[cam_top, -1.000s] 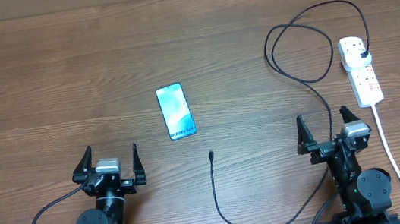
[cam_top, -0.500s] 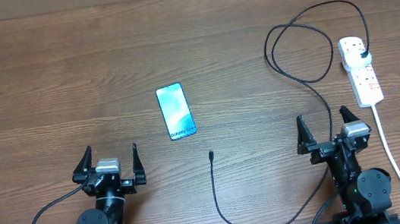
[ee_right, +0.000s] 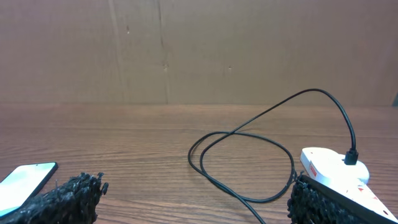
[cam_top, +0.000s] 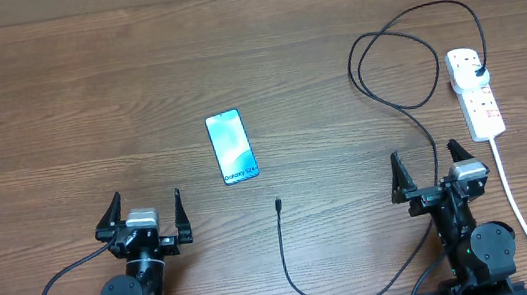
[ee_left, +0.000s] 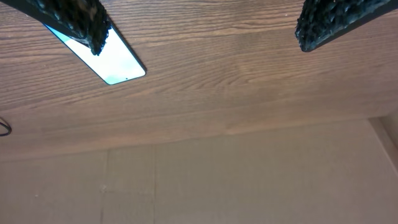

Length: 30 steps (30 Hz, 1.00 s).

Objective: Plug charger to phone and switch on socket

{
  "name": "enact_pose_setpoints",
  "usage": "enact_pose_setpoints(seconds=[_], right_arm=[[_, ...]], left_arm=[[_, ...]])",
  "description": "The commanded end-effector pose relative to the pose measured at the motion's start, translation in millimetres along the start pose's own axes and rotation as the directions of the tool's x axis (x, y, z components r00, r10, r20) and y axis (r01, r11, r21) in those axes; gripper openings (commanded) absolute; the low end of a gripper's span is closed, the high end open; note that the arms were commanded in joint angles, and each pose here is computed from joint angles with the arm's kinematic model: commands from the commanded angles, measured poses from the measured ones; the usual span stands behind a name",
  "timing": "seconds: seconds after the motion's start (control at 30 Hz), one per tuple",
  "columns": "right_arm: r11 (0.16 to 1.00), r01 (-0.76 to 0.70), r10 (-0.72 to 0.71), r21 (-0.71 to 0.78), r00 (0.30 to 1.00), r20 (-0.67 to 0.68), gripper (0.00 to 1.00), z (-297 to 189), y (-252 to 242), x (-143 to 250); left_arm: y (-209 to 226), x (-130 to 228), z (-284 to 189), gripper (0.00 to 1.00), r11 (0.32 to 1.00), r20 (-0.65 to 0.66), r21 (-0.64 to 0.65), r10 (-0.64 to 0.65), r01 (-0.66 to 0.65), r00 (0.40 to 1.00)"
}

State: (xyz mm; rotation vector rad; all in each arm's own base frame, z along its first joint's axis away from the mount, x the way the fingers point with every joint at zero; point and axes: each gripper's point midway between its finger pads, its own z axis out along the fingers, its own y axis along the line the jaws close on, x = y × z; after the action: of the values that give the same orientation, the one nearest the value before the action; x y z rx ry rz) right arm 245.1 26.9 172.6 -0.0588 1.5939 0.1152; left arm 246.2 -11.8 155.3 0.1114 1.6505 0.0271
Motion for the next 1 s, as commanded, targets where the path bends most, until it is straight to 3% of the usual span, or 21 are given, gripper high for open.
enact_pose_setpoints(seconds=[0.0,0.4,0.5,0.67,0.8,0.97], right_arm=[[1.000,-0.003,0.003,0.005,1.000,0.001,1.00,0.0,-0.5,2.5],[1.000,-0.003,0.003,0.005,1.000,0.001,1.00,0.0,-0.5,2.5],[1.000,-0.003,0.003,0.005,1.000,0.001,1.00,0.0,-0.5,2.5],[1.000,-0.003,0.003,0.005,1.000,0.001,1.00,0.0,-0.5,2.5],[1.000,-0.003,0.003,0.005,1.000,0.001,1.00,0.0,-0.5,2.5],[1.000,-0.003,0.003,0.005,1.000,0.001,1.00,0.0,-0.5,2.5]], left_arm=[[3.4,-0.2,-0.4,1.00,1.000,0.005,-0.018,0.019,-0.019,1.000],[3.7,-0.5,-0.4,1.00,1.000,0.006,-0.019,0.020,-0.020,1.000],[3.5,-18.5,-1.2,0.99,1.000,0.079,-0.016,0.011,-0.009,0.997],[-36.1,-70.1,-17.8,1.00,0.969,0.201,0.244,-0.097,0.046,0.975],[-44.5,-91.0,-33.0,1.00,0.914,0.100,0.328,-0.284,0.238,0.954],[-58.2,-116.0,-52.7,1.00,0.865,-0.016,0.403,-0.321,0.300,0.947]])
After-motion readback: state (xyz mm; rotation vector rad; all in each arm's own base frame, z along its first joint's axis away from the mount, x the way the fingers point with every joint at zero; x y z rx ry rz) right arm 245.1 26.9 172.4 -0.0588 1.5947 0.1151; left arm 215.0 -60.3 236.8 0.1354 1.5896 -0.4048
